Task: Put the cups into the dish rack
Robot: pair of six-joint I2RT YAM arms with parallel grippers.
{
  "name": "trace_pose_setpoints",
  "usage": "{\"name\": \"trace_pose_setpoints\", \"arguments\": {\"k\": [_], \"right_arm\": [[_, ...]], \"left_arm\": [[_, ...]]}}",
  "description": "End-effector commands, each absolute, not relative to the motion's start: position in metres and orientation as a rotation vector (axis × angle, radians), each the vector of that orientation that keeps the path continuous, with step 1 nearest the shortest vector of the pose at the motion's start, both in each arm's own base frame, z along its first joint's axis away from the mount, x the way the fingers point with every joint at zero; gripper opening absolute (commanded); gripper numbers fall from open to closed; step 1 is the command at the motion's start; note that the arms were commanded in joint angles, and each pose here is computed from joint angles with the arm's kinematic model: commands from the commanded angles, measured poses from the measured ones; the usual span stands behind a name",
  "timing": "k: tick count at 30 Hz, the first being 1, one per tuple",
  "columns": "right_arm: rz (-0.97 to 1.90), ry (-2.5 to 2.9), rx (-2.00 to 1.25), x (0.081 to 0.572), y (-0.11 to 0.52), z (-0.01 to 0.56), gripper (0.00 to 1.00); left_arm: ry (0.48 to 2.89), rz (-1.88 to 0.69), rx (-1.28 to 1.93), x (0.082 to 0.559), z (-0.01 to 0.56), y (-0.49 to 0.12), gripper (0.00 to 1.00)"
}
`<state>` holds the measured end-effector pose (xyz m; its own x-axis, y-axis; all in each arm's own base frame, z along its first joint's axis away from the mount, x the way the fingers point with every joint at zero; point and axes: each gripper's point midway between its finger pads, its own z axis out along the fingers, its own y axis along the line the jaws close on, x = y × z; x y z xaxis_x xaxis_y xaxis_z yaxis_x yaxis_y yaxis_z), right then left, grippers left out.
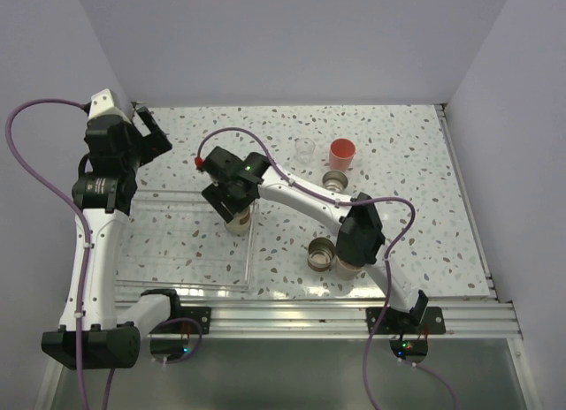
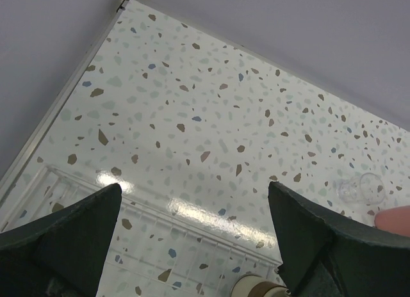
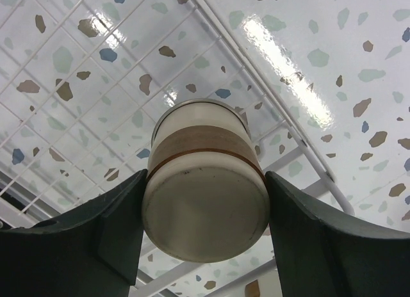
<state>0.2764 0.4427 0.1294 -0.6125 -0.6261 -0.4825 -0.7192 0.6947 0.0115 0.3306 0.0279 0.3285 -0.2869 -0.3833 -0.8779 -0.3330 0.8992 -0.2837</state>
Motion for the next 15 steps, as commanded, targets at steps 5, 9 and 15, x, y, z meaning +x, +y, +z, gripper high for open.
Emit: {"name": "trace_pose_setpoints", "arguments": {"k": [5, 9, 15], "right_arm": [[0.155, 2.439, -1.047, 0.286, 0.427, 0.129, 0.37], [0.160, 2.420, -1.053, 0.287, 0.429, 0.135, 0.50], [0.186, 2.402, -1.039, 0.288, 0.431, 0.145, 0.76]], "left_arm": [[1.835, -0.092, -0.522, 0.332, 0.342, 0.024, 1.00], [1.830, -0.089, -0.522, 0.333, 0.344, 0.025, 1.00], [1.828, -0.060, -0.547, 0.332, 0.346, 0.030, 1.00]]}}
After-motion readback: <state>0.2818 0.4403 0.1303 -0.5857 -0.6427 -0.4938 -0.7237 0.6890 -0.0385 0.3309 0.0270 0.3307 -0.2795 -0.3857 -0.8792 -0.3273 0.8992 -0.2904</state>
